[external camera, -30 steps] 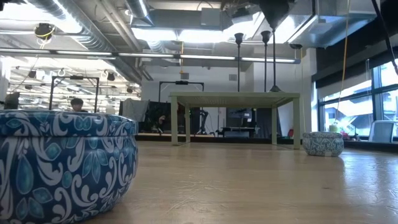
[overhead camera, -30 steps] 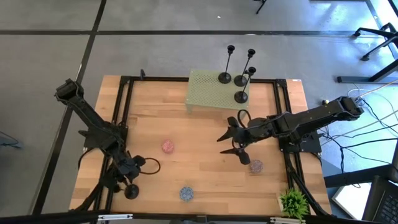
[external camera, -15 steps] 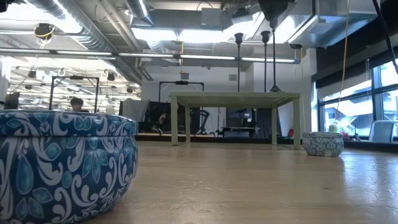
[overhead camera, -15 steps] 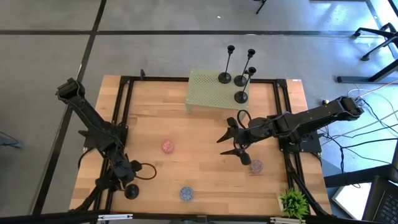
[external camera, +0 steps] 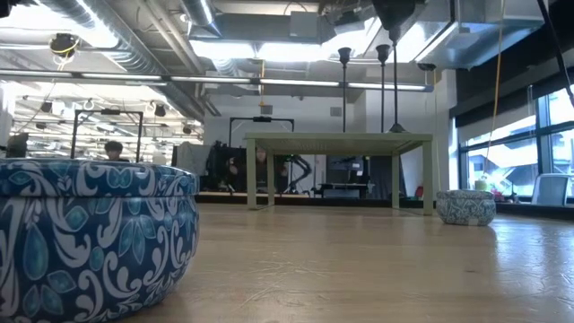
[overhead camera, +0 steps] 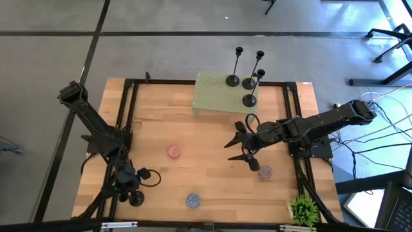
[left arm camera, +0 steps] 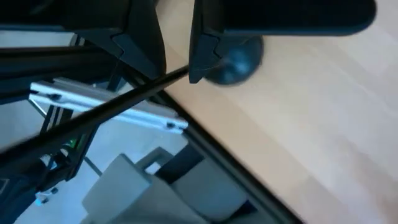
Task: Pick & Place candle stick holders
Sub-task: Put the black candle holder on the shelf aligned with the other black candle holder
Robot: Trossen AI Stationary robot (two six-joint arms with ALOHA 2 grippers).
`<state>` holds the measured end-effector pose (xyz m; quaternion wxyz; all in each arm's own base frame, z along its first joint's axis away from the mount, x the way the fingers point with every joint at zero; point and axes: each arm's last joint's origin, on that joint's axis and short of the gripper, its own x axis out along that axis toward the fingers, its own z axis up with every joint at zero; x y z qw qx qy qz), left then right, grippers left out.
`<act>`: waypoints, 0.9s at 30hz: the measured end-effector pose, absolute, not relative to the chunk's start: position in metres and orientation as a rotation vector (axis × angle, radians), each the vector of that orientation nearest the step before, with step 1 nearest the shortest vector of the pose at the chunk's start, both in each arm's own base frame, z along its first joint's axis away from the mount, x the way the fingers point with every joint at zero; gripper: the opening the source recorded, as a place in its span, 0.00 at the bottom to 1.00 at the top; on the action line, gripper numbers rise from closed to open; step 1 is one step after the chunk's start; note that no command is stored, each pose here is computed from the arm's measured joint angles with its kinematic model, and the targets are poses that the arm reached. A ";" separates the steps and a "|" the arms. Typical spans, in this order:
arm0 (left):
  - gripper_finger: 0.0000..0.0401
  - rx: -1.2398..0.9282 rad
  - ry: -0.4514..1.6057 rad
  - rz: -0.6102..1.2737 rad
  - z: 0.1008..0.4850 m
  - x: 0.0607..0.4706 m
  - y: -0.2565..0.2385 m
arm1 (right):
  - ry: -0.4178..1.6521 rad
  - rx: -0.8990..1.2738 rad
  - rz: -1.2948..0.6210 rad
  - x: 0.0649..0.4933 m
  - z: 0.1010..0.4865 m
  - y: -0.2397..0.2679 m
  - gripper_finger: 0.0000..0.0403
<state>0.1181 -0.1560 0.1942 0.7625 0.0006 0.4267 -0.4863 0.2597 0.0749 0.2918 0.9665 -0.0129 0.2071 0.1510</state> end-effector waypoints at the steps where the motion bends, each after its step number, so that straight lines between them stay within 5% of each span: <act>1: 0.16 0.016 0.897 -1.074 0.195 0.119 -0.157 | 0.419 -0.026 0.305 0.260 0.292 0.075 0.59; 10: 0.15 0.093 0.764 -1.135 0.200 0.122 -0.160 | 0.418 -0.026 0.305 0.260 0.292 0.075 0.59; 19: 0.03 0.164 0.677 -1.145 0.202 0.126 -0.159 | 0.418 -0.026 0.305 0.260 0.292 0.075 0.59; 27: 0.04 0.450 0.293 -0.938 0.234 0.154 -0.150 | 0.374 -0.054 0.312 0.261 0.295 0.075 0.59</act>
